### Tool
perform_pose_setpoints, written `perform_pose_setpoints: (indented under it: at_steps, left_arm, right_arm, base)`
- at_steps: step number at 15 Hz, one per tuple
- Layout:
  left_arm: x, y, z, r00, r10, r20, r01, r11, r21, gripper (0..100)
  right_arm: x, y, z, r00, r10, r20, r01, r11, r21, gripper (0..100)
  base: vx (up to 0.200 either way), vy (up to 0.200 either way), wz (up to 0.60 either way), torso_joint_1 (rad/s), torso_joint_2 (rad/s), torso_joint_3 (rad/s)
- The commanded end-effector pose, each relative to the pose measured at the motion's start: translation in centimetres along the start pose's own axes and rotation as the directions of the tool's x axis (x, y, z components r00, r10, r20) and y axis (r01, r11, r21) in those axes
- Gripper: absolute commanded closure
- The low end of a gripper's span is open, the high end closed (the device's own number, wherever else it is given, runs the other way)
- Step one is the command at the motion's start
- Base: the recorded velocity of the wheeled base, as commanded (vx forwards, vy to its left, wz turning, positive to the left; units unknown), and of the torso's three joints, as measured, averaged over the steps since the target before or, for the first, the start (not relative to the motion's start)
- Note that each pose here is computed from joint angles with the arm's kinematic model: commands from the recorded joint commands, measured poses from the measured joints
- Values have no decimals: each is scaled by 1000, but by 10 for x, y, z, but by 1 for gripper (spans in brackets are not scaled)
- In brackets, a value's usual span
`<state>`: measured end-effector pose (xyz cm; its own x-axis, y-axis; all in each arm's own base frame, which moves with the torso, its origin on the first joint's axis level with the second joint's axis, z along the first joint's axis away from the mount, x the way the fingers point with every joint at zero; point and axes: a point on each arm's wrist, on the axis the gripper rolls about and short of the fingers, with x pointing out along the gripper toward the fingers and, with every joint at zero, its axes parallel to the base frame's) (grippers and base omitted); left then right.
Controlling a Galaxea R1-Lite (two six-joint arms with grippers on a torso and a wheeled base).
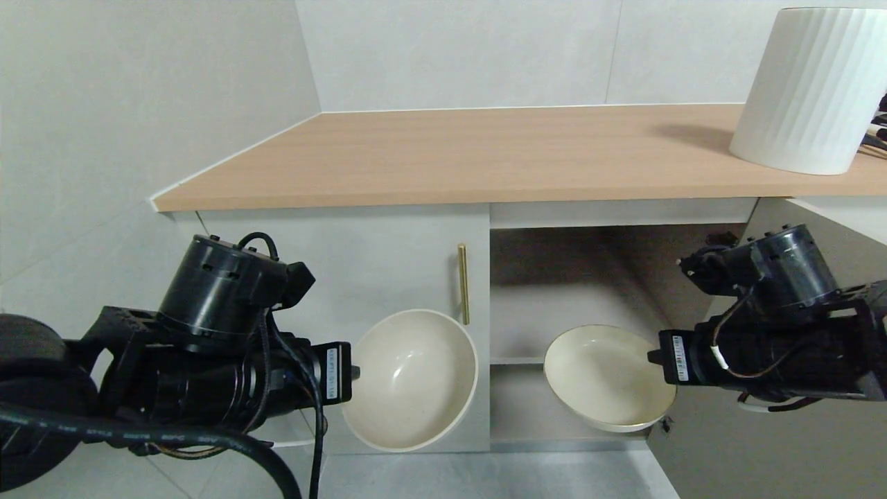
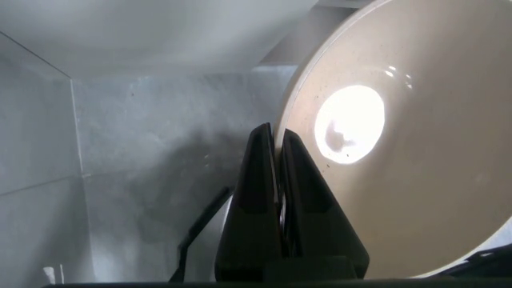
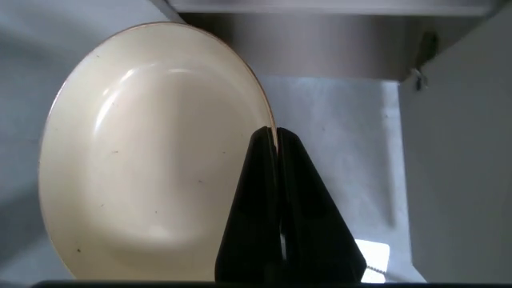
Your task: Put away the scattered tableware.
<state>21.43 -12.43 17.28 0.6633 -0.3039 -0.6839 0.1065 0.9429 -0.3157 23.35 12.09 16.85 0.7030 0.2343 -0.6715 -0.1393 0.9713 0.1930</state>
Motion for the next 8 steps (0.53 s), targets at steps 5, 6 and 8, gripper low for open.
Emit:
perform_pose_setpoints:
  at_steps: [5,6,8]
  left_arm:
    - [2,0,-1,1000,4,-7,-4,1000,0,100]
    - [2,0,-1,1000,4,-7,-4,1000,0,100]
    - [4,0,-1,1000,7,-12,-7,1000,0,100]
  right_arm:
    - [140,-17,-39,992,-113,-53,119,986,120,100]
    - [153,-23,-40,991,-134,-17,135,981,138,100]
    - [175,-29,-44,989,-143,41,135,978,157,100]
  base:
    - [0,0,0,0,0,0]
    - [0,0,0,0,0,0]
    - [0,0,0,0,0,0]
